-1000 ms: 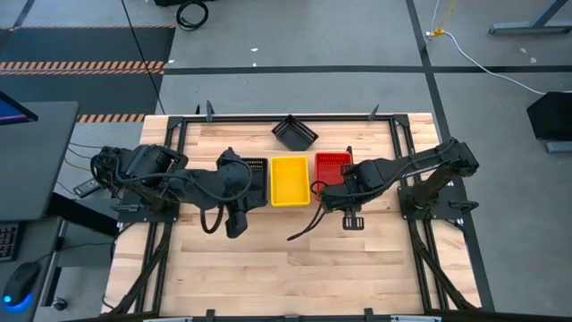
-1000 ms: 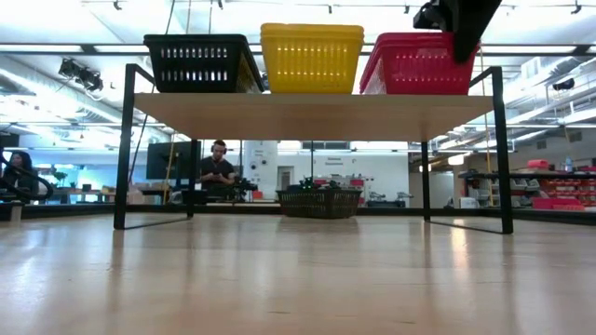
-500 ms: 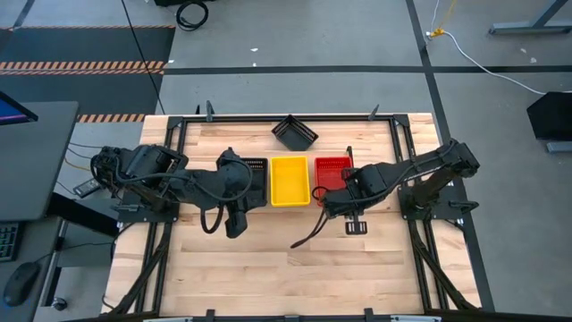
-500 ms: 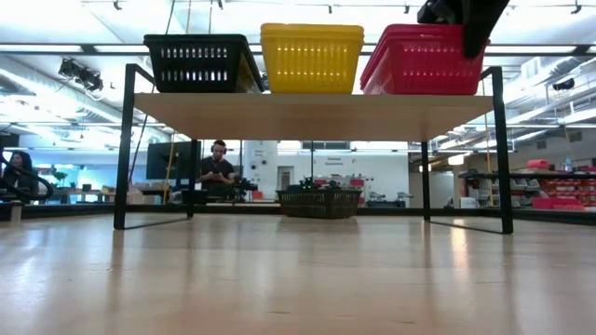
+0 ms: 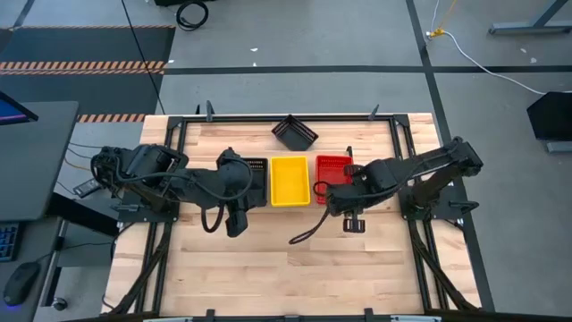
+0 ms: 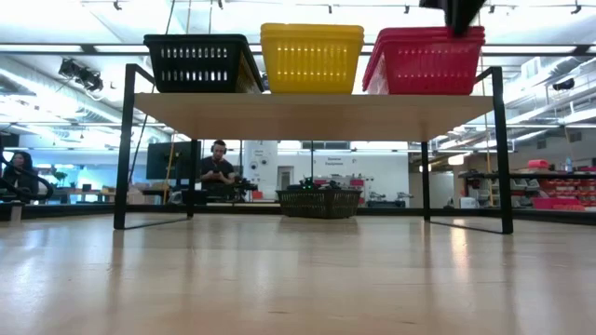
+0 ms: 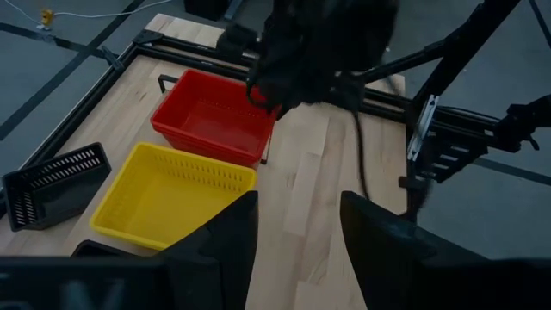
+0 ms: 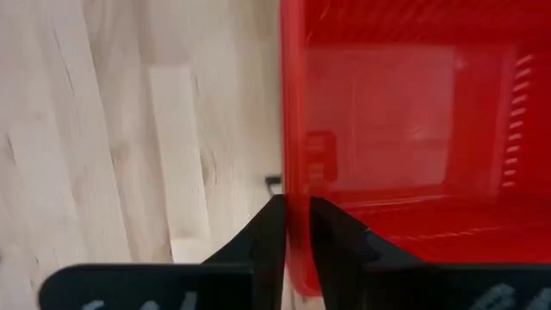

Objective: Stack baskets on shelf by color
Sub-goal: Stack the red basket on the stacked red baskets on the shelf, then stack the black basket on the stacked black baskets on the shelf

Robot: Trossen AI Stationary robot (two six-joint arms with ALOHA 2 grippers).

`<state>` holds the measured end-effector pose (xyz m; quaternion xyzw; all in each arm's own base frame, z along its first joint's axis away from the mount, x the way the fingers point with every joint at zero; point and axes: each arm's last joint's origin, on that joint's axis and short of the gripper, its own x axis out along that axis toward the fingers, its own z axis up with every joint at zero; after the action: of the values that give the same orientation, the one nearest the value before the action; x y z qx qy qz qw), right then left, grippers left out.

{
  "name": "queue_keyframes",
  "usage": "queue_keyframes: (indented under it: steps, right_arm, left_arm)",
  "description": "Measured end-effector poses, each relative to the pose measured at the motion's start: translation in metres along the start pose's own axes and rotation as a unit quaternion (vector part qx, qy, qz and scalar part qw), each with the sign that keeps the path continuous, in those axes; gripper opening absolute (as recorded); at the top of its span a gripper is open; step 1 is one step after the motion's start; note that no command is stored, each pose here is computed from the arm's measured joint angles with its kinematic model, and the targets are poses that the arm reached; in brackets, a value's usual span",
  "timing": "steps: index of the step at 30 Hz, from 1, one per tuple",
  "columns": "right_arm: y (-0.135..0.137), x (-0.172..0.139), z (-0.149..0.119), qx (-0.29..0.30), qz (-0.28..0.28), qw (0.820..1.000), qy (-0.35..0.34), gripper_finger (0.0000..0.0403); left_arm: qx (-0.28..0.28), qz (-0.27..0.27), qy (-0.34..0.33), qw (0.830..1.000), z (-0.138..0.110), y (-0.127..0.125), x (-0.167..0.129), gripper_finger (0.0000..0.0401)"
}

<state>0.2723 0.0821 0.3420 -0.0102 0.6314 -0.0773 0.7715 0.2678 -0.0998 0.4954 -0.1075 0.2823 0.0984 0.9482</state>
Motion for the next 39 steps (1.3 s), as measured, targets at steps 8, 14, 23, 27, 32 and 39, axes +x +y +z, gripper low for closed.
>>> queue_keyframes:
  steps: [8,14,23,27,32,39]
  right_arm:
    - [-0.01,-0.047,0.001,0.023,0.018,0.995,-0.096,0.0096]
    - [-0.008,-0.067,0.0,0.019,0.037,0.991,-0.128,0.0107]
    - [0.001,-0.086,-0.005,0.036,0.062,0.985,-0.158,0.0106]
    - [0.0,-0.09,-0.005,0.042,0.038,0.983,-0.177,0.0105]
    - [-0.007,-0.09,-0.002,0.079,-0.025,0.974,-0.209,0.0105]
    - [-0.03,-0.087,0.009,0.154,-0.068,0.96,-0.225,0.0105]
  left_arm:
    - [0.01,0.027,-0.004,1.0,0.008,0.016,0.007,0.0172]
    - [0.028,0.079,0.004,0.996,0.017,0.045,0.017,0.0172]
    - [0.006,0.12,0.05,0.991,0.036,0.126,0.031,0.0172]
    - [-0.043,0.152,0.05,0.986,0.042,0.171,0.029,0.0172]
    - [-0.132,0.195,0.065,0.97,0.043,0.223,0.035,0.0172]
    - [-0.181,0.147,0.117,0.965,0.039,0.283,0.074,0.0172]
